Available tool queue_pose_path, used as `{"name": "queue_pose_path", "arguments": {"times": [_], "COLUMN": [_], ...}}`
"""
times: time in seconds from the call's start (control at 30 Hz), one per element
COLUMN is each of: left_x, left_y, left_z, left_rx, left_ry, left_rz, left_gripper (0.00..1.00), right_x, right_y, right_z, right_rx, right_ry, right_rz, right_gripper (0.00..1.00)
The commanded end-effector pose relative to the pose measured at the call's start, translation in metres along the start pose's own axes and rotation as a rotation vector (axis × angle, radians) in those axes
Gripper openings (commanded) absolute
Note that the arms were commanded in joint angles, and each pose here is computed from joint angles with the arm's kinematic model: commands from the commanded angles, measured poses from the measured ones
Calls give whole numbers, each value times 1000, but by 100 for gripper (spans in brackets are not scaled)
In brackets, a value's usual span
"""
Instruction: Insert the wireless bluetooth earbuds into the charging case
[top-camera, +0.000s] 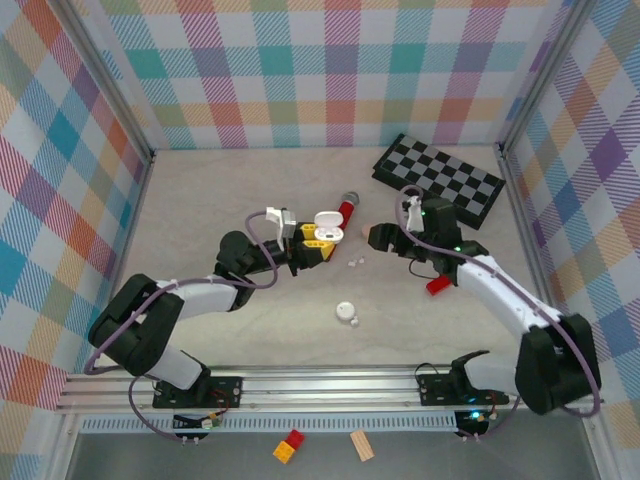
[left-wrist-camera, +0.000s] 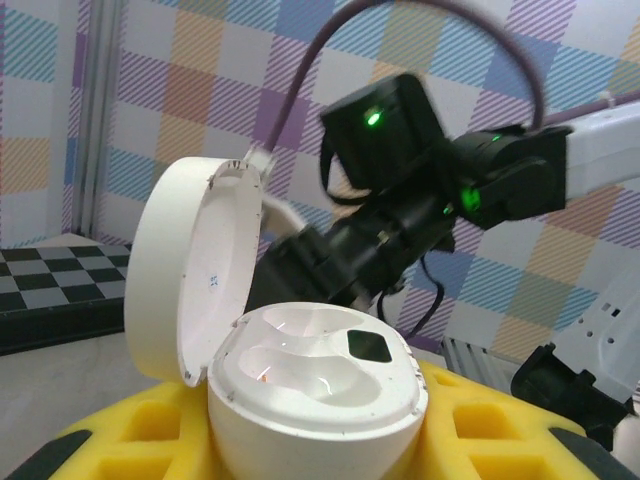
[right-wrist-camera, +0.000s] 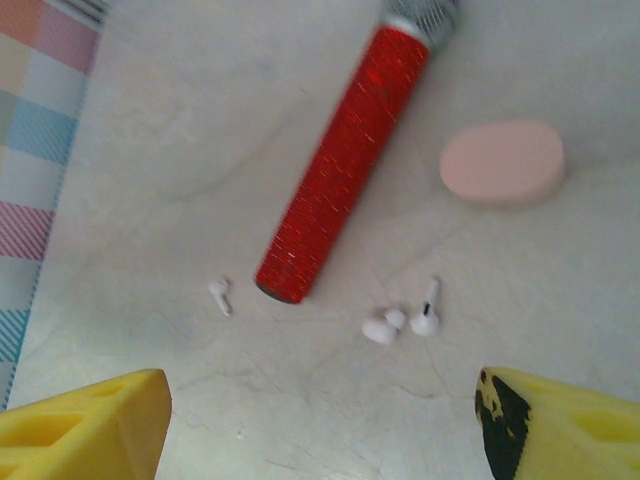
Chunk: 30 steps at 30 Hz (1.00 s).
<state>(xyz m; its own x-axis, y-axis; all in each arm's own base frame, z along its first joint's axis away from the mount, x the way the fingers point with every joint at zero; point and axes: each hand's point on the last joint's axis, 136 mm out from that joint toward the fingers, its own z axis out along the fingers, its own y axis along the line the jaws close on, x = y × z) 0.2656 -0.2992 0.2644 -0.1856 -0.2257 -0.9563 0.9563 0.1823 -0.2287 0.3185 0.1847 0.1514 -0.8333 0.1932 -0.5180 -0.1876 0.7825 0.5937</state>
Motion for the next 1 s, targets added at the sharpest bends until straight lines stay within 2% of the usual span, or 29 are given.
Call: {"name": "queue_pose_path", "arguments": {"times": [0.0, 0.2, 0.47, 0.97], "left_x": [-17, -18, -23, -27], "left_y": [-4, 2, 6, 6], "left_z": [-8, -12, -15, -17], "left_rx": [-7, -25, -61, -72], "left_ry": [-55, -58, -80, -92], "left_rz": [74, 27, 12, 5], "left_gripper": [32, 32, 32, 32], "right_x": [11, 29, 42, 28], "right_y": [-5, -7, -7, -17], "right_z": [18, 50, 71, 103], "right_rx": [-2, 0, 2, 49], "right_ry": [59, 161, 214, 241], "right_rz": [87, 119, 162, 144], "right_gripper": [78, 68, 64, 60]}}
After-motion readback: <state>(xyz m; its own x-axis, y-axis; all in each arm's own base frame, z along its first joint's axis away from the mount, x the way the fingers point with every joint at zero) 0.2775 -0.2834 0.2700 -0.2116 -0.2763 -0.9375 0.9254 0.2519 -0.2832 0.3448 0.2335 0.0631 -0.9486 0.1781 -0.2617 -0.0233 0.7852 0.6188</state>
